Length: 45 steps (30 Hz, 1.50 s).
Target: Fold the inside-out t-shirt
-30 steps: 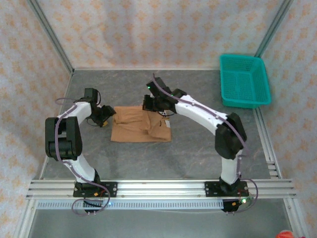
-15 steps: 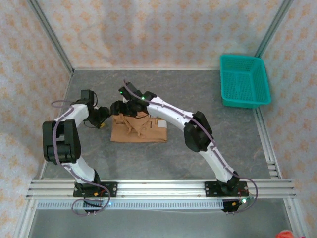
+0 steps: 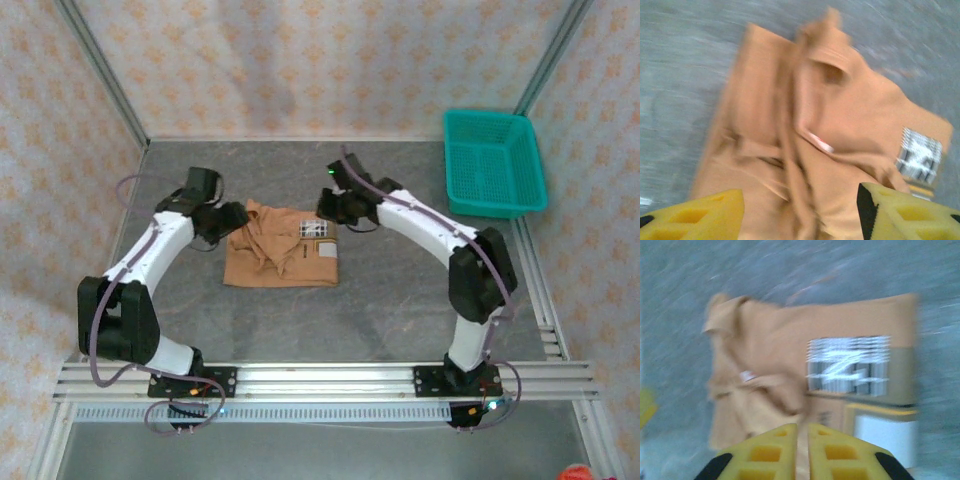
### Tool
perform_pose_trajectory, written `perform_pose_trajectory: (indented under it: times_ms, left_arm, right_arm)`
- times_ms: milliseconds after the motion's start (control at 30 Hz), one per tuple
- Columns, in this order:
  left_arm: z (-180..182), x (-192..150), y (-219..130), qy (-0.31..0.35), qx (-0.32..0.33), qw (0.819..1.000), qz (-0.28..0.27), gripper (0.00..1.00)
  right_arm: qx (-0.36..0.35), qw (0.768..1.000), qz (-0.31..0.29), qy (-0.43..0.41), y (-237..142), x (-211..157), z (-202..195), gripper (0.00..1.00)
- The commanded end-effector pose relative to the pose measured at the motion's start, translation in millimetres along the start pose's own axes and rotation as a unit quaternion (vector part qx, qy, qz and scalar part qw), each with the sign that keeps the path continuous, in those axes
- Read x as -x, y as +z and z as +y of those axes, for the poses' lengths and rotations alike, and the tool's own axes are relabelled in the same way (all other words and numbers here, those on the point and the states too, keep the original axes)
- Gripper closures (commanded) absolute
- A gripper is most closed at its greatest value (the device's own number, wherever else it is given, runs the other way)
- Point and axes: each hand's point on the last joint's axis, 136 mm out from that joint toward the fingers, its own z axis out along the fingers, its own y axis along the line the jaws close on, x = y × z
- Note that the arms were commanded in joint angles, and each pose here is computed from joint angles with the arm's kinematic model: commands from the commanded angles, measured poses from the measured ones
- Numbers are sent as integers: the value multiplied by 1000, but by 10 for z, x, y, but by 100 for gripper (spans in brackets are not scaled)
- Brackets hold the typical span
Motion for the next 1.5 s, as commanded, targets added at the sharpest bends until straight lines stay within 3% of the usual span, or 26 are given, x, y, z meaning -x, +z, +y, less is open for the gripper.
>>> perform_pose_trajectory:
  times_ms: [0, 233, 433, 633, 733, 800, 867, 1000, 1200, 1467]
  left_arm:
    - [-154, -217, -43, 56, 32, 998, 15, 33]
    - [-585, -474, 275, 146, 34, 986, 75, 24]
    - [-671, -596, 551, 208, 94, 967, 116, 27]
    - [-497, -640, 744, 218, 135, 958, 130, 54]
    - [-417, -670, 752, 221, 145, 955, 133, 72]
    - [-350, -666, 714, 219, 155, 955, 130, 89]
    - [-272, -648, 652, 213, 161, 956, 125, 95]
    - [-17, -559, 436, 179, 174, 963, 106, 96]
    - [537, -550, 82, 122, 203, 968, 85, 97]
    - [894, -817, -219, 85, 219, 969, 77, 75]
  right_arm:
    - [9, 1000, 8, 28, 169, -86, -194, 96]
    - [2, 999, 18, 41, 222, -125, -361, 96]
    - [-2, 999, 13, 51, 224, -72, -363, 96]
    - [-2, 998, -1, 65, 266, 70, -292, 96]
    - [28, 996, 0, 90, 464, 134, -178, 96]
    - [48, 992, 12, 112, 681, 119, -120, 97]
    - [48, 990, 25, 127, 867, 67, -140, 98]
    - [23, 988, 35, 149, 1115, -39, -318, 100]
    - [5, 990, 52, 129, 1142, -159, -384, 98]
    - [17, 995, 73, 74, 1094, -209, -71, 94]
